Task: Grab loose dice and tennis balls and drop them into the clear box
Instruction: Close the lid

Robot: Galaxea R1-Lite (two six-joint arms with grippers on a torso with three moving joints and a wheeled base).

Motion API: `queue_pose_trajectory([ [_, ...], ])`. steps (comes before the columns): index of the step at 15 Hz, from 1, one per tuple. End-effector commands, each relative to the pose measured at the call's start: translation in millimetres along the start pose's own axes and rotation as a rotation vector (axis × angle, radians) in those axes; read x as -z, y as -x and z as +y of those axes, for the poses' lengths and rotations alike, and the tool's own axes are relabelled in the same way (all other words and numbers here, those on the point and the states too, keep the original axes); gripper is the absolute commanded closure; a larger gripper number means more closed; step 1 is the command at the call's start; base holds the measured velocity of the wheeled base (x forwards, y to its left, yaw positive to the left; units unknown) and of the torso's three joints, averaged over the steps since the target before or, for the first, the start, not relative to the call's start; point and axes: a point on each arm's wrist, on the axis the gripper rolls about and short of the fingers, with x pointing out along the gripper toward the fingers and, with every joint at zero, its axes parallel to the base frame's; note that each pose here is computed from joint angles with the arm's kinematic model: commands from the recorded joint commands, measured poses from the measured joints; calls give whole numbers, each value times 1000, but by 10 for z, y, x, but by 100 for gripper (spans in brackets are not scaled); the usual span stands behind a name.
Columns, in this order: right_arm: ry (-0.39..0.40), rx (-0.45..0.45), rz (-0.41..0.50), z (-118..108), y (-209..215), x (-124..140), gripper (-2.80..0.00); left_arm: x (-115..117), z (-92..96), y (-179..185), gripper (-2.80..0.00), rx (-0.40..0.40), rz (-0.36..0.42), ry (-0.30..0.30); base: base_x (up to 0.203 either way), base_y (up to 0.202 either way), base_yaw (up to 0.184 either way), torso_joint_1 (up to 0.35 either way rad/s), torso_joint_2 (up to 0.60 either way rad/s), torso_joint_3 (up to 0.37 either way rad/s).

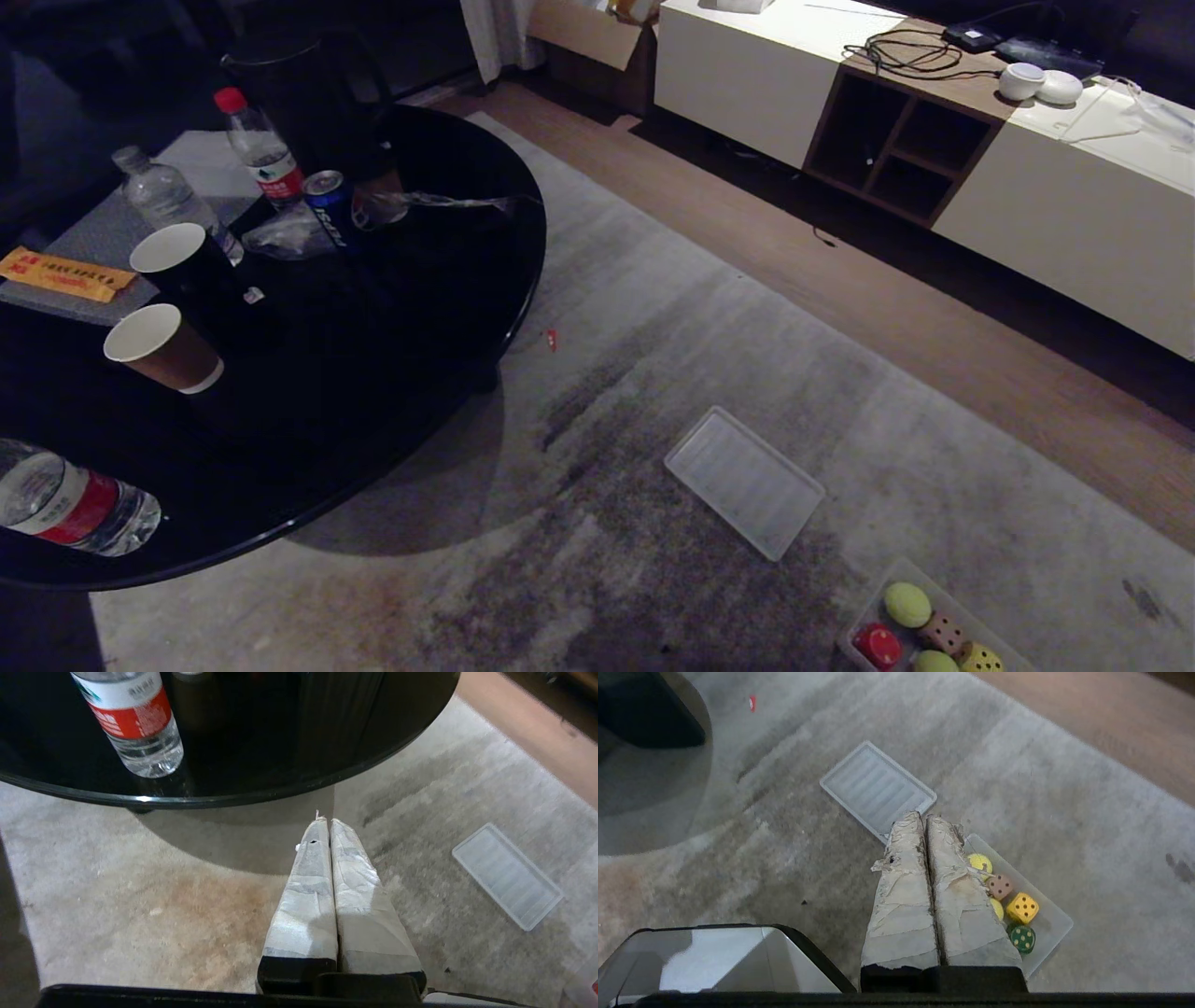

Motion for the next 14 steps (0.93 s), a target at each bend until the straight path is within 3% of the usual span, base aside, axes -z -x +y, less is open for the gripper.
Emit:
queue_pose_trajectory([
  [1,0,1,3,-1,-1,1,0,4,1,-2,0,-1,3,1,0,0,0,-1,2,-203],
  [14,0,-1,3,0,-1,1,0,4,1,-2,0,-1,3,1,0,0,0,1,2,-199],
])
